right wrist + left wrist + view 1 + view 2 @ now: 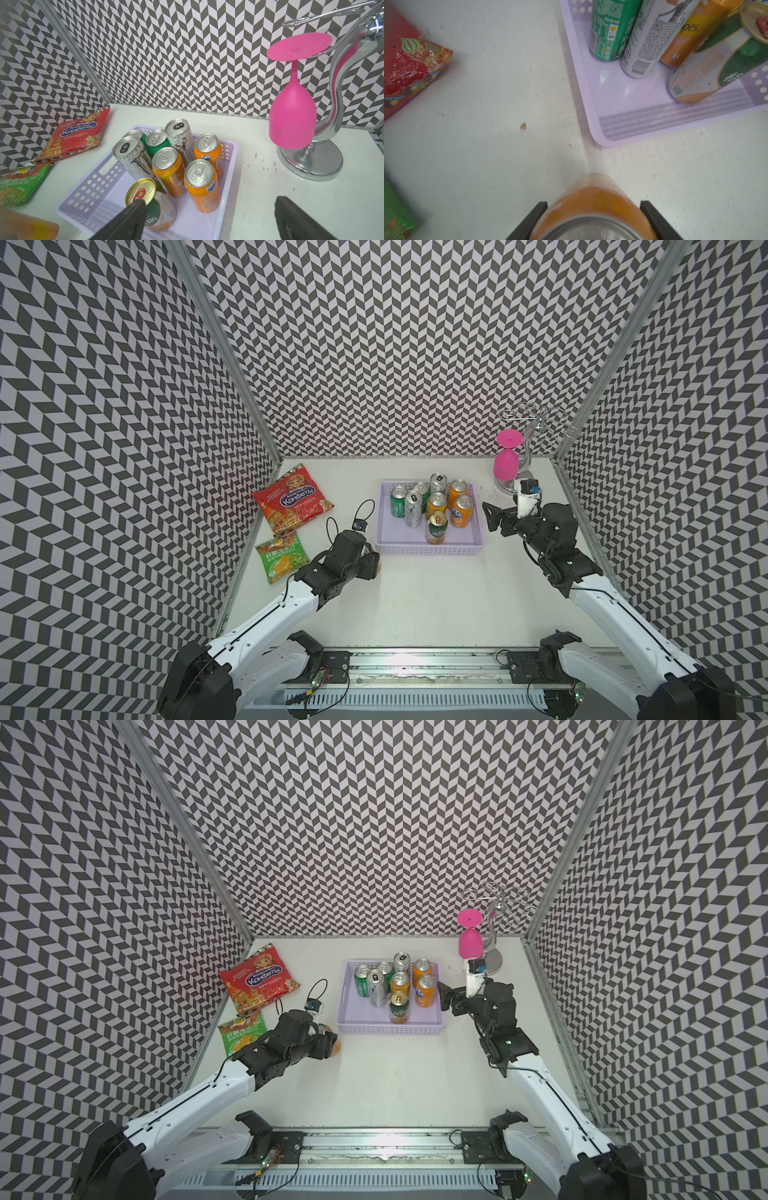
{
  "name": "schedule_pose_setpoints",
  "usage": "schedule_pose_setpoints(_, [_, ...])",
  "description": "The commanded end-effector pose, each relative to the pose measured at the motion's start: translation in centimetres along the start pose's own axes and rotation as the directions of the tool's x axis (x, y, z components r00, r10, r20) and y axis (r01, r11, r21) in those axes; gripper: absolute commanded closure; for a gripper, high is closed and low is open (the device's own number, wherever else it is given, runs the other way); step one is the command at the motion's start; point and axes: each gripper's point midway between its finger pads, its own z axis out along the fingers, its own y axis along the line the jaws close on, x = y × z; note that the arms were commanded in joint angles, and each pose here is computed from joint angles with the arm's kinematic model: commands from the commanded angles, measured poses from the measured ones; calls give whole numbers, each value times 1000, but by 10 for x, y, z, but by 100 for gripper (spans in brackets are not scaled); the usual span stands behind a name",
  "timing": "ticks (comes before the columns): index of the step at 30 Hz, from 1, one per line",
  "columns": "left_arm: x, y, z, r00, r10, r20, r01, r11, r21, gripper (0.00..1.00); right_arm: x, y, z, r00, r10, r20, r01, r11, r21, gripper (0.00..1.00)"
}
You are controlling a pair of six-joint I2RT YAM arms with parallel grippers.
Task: Take out the drinks from the basket
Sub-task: Place the drink at the center of the board.
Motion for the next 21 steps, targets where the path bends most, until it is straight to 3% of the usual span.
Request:
schedule_pose_setpoints(1, [-28,-4,1,993,-25,113,25,1000,1,58,-7,-5,2,999,-12,36,12,1000,21,1])
schedule_pose_setpoints(21, [-9,-7,23,999,13,32,-12,999,-36,41,-2,-7,3,1000,-24,15,24,999,29,0])
